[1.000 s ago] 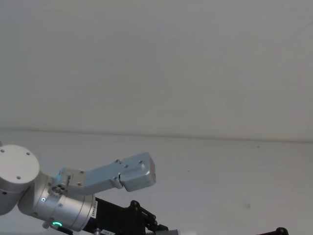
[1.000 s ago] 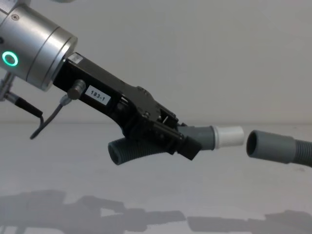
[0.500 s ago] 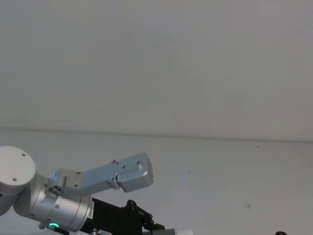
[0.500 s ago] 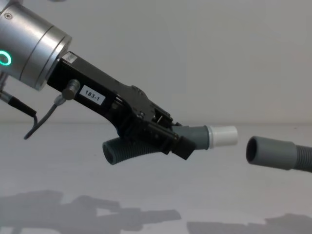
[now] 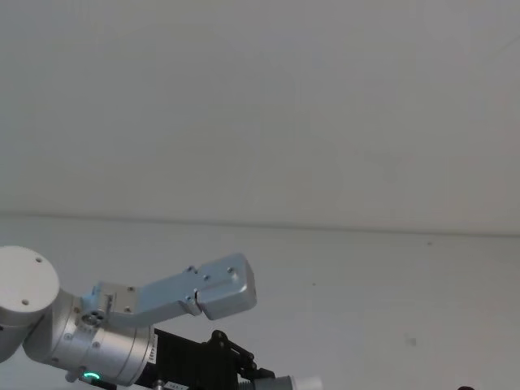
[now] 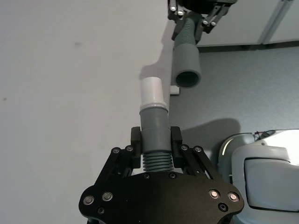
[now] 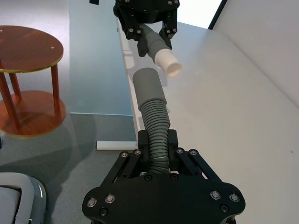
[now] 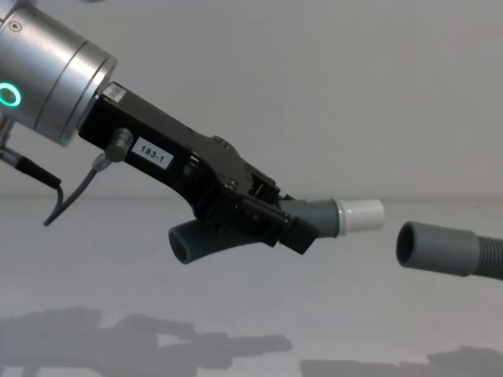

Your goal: Use both hands to pick up one end of the pipe from the table, align the ends, and insert them.

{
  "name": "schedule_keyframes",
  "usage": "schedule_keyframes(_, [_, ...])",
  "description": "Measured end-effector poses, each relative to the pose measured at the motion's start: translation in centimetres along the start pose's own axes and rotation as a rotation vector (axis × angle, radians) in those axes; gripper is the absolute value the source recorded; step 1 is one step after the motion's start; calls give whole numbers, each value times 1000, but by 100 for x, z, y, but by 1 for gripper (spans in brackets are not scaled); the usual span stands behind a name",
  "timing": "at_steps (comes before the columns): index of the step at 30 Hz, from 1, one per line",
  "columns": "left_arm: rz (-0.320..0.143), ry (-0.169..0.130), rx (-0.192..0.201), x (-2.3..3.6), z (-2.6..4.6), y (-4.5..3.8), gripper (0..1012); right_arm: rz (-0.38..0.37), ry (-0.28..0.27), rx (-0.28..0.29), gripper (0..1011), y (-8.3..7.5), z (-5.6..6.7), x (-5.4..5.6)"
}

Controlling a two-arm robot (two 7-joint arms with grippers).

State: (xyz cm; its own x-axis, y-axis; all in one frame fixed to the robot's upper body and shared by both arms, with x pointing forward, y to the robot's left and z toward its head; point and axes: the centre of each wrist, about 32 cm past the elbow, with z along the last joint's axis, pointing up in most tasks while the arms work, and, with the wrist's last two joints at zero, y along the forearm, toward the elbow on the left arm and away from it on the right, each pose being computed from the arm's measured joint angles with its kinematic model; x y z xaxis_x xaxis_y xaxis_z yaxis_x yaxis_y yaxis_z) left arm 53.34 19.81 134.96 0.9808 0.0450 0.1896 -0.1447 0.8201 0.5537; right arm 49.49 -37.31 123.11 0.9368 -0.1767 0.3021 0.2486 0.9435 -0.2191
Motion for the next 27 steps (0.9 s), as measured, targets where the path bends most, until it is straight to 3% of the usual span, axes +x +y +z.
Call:
schedule_keyframes(13, [70, 4, -4, -49, -46, -18, 327, -3, 0, 1, 204, -1, -1, 0])
schedule_keyframes(27, [72, 3, -10, -54, -58, -32, 327, -34, -18, -3, 204, -5, -33, 98])
